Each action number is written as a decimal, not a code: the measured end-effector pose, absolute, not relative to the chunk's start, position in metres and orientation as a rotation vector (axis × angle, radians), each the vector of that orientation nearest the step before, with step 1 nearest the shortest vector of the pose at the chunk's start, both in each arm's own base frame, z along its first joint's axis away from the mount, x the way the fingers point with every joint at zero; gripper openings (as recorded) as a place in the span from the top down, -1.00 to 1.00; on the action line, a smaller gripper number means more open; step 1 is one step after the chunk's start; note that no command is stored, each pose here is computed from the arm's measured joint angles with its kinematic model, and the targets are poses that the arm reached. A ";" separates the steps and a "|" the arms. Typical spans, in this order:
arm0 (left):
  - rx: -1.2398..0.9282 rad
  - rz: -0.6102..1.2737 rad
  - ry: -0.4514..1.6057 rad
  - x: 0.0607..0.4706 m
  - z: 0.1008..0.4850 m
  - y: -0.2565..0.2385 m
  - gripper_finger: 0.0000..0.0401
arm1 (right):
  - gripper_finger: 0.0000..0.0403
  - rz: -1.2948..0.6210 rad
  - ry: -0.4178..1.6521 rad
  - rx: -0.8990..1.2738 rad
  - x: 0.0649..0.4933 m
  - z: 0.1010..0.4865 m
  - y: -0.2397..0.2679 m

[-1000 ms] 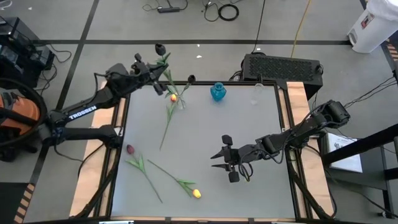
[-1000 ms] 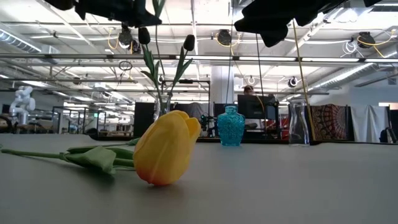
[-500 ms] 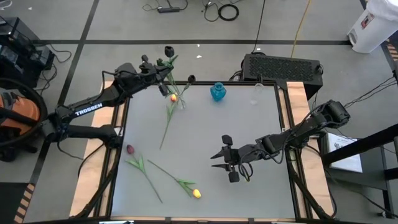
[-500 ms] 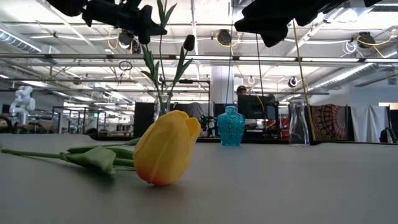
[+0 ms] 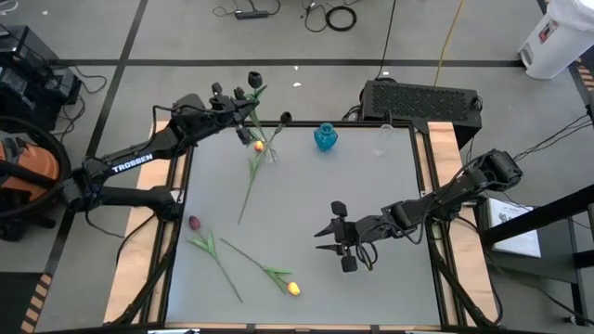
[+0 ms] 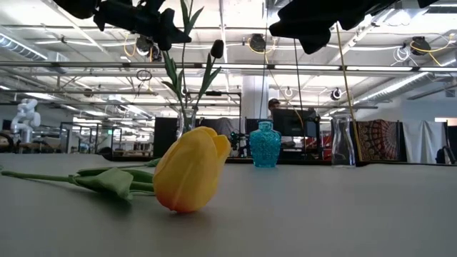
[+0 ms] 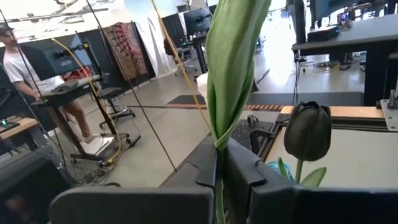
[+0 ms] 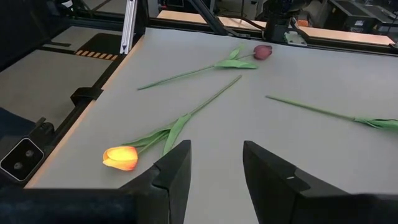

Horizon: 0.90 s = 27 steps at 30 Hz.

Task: Sort flowers into vase by color
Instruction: Put the black flower into the left transparent flower vase

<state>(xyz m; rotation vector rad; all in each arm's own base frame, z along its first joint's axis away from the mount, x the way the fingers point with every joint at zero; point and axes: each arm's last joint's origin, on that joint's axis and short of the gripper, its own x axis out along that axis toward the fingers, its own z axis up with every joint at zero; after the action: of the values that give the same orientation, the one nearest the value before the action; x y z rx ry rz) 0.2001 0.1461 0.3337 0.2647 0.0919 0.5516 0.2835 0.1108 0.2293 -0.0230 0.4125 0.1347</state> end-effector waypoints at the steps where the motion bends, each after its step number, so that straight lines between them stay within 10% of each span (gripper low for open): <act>1: 0.268 0.551 0.093 0.200 0.334 0.146 0.93 | 0.32 0.134 0.412 -0.023 0.283 0.229 0.111; 27: 0.330 0.554 0.114 0.200 0.333 0.146 0.85 | 0.32 0.135 0.412 -0.022 0.284 0.229 0.111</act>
<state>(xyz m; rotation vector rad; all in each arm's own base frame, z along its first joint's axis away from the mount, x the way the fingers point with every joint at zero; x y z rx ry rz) 0.1999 0.1461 0.3335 0.3303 0.1139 0.5539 0.2835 0.1108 0.2294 -0.0222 0.4122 0.1346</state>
